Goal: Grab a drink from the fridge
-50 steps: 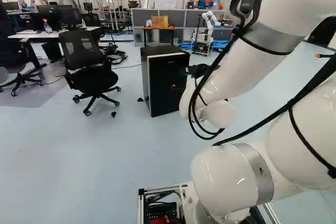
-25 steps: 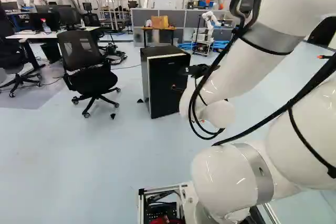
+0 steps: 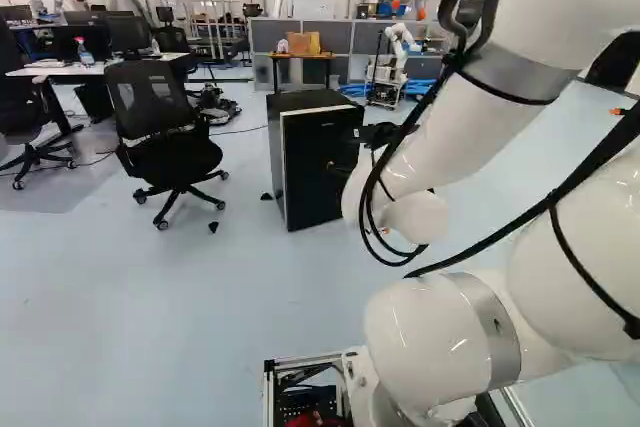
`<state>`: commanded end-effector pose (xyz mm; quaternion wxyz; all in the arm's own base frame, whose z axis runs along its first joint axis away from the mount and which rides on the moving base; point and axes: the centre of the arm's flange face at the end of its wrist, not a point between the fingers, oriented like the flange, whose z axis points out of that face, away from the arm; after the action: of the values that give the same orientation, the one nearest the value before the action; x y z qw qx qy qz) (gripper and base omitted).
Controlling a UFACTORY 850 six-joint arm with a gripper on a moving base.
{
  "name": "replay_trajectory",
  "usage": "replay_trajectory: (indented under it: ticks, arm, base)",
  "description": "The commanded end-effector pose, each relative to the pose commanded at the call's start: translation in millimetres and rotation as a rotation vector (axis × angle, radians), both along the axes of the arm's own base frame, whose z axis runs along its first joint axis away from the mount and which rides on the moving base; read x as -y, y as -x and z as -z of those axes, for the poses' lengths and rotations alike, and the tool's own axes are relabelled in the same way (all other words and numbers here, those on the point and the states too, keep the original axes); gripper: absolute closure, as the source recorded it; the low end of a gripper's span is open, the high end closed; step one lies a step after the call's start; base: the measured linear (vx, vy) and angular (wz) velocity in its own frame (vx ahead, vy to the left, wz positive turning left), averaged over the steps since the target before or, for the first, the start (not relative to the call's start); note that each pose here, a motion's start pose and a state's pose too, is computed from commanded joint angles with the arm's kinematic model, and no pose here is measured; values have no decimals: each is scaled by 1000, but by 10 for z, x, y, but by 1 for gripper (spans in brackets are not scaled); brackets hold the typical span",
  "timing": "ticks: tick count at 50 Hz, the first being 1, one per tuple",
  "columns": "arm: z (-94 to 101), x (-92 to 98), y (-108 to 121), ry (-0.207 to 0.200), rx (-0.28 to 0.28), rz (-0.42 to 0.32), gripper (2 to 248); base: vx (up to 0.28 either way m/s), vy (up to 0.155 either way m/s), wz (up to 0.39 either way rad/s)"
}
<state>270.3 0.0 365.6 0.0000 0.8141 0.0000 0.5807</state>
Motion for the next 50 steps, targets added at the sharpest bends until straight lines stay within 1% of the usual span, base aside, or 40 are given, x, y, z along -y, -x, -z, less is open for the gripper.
replay_trajectory:
  ticks: [50]
  arm:
    - [0, 0, 0, 0, 0, 0, 3]
  base:
    - [75, 2, -5]
